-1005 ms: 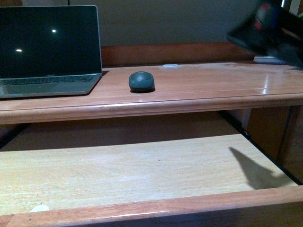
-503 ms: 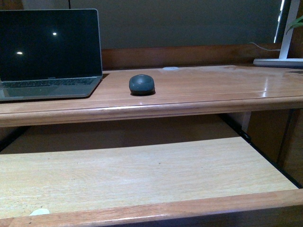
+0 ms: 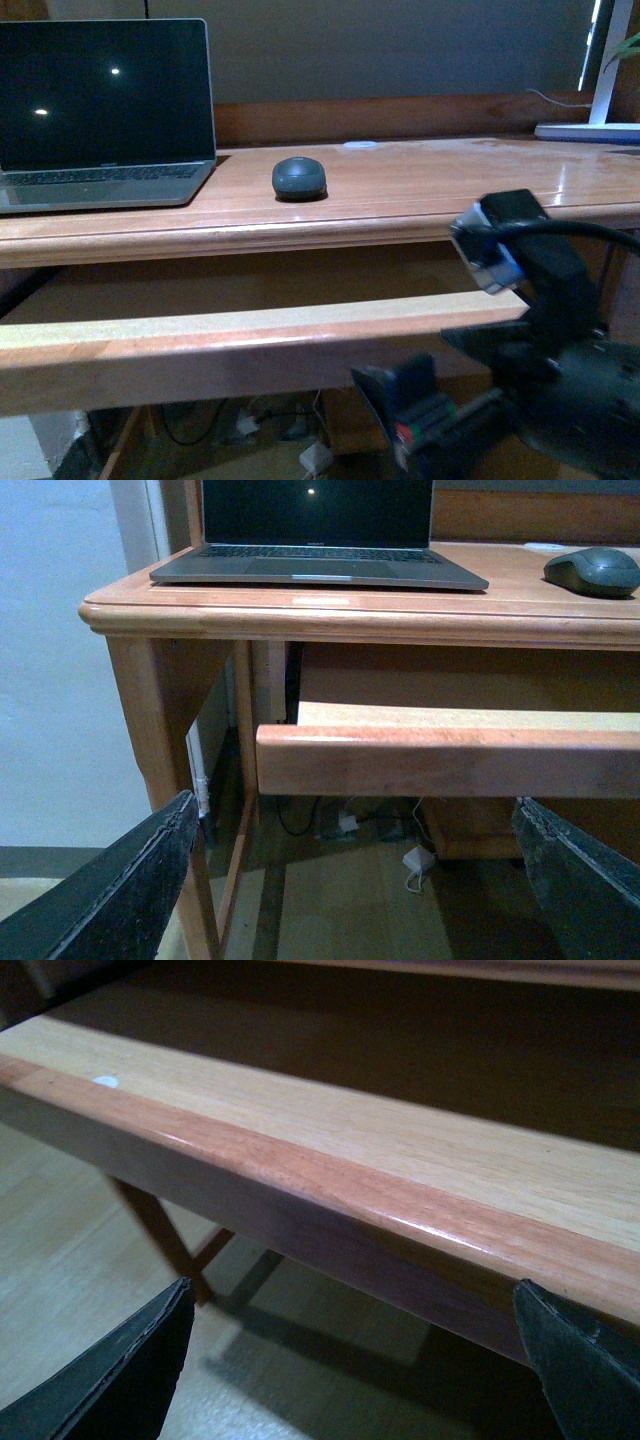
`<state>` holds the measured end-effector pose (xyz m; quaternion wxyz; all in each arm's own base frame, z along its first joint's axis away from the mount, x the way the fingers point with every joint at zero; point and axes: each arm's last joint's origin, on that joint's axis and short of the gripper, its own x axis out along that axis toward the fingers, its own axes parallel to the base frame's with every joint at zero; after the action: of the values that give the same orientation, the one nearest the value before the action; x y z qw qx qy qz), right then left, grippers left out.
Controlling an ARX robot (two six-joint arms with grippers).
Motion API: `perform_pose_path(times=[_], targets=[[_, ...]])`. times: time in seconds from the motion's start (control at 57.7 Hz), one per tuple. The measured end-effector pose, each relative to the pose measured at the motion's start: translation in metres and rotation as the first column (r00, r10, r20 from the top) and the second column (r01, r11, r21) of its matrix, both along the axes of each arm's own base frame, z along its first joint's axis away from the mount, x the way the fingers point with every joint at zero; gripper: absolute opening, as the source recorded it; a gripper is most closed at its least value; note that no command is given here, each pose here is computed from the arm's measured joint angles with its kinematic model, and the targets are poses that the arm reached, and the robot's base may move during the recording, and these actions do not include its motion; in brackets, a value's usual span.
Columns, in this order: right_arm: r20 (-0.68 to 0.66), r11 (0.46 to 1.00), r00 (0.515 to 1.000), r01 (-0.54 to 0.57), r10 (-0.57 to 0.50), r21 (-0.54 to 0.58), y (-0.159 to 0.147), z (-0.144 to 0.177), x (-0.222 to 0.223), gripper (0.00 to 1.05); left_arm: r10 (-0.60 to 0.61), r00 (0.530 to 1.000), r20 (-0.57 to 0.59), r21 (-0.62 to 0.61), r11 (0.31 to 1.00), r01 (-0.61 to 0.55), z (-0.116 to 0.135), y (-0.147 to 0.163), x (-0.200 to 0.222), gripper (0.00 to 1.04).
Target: Place mouse
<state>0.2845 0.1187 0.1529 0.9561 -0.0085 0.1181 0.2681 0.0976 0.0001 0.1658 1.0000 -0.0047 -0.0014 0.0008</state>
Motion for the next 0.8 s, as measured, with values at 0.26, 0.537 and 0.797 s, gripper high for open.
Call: perform_pose_path(times=[0.26, 0.537, 0.797], targets=[[0.03, 0.968, 0.969, 0.246, -0.245, -0.052, 0.043, 0.004, 0.068, 0.97, 0.0, 1.0, 0.0, 0.0, 1.0, 0.0, 0.0, 0.0, 0.0, 0.97], [0.012, 0.945, 0.947, 0.322, -0.322, -0.053, 0.05, 0.005, 0.081, 0.97, 0.0, 1.0, 0.0, 0.0, 1.0, 0.0, 0.0, 0.0, 0.0, 0.97], [-0.048, 0.904, 0.907, 0.42, -0.418, 0.077, -0.011, 0.039, 0.066, 0.97, 0.0, 1.0, 0.0, 0.0, 1.0, 0.0, 0.0, 0.0, 0.0, 0.97]])
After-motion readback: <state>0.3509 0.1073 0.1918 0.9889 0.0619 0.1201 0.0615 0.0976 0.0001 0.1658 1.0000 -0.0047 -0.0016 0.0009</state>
